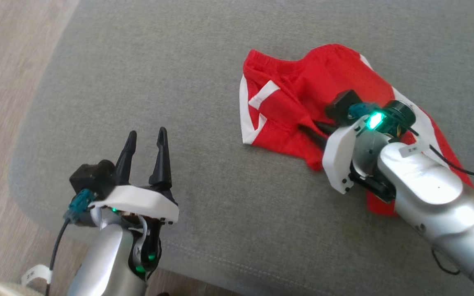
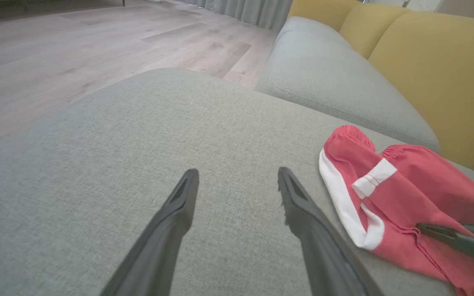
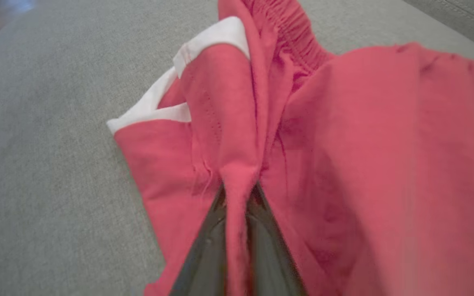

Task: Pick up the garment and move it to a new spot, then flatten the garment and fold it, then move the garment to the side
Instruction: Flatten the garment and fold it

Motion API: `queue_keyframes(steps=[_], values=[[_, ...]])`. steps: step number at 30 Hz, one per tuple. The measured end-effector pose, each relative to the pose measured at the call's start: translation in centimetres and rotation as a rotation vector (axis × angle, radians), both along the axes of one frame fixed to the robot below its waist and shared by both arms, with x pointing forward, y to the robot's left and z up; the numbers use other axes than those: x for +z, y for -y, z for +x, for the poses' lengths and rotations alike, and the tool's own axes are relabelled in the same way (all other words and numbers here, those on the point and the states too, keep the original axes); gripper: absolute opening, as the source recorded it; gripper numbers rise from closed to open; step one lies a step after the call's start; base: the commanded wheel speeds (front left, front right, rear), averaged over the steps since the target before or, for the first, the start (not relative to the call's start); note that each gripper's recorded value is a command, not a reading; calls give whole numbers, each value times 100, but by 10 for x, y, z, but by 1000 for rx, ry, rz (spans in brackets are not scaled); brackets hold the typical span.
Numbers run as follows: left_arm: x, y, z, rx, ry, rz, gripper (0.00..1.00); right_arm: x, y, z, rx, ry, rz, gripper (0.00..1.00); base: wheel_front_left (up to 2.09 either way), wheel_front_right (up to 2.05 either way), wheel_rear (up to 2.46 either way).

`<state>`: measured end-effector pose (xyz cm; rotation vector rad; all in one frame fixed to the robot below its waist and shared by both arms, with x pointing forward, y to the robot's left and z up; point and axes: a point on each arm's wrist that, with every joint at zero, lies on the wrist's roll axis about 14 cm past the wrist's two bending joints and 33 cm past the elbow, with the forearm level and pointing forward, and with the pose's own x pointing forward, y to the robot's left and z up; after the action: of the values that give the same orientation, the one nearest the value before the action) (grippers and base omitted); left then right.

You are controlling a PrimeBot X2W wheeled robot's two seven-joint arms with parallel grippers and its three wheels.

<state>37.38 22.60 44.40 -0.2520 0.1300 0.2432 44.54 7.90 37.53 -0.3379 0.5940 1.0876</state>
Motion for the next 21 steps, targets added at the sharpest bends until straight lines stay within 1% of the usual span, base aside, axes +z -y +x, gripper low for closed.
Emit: queue_keyframes(steps=[2, 6, 10, 13, 15, 19, 21], values=[[1, 3, 3, -11, 4, -3, 100, 2, 7, 3, -9, 11, 3, 0, 0, 0, 0], [5, 11, 9, -36, 21, -11, 100, 13, 27, 12, -15, 85, 1, 0, 0, 0, 0], [10, 22, 16, -68, 42, -20, 100, 20, 52, -1, 50, 154, -34, 0, 0, 0, 0], [14, 33, 22, -103, 60, -23, 100, 20, 80, -19, 113, 189, -94, 0, 0, 0, 0], [17, 42, 25, -131, 70, -29, 100, 25, 104, -21, 128, 231, -143, 0, 0, 0, 0], [23, 57, 30, -175, 91, -38, 100, 45, 158, -12, 107, 341, -256, 0, 0, 0, 0], [26, 63, 32, -192, 100, -41, 100, 47, 180, -12, 77, 351, -300, 0, 0, 0, 0]])
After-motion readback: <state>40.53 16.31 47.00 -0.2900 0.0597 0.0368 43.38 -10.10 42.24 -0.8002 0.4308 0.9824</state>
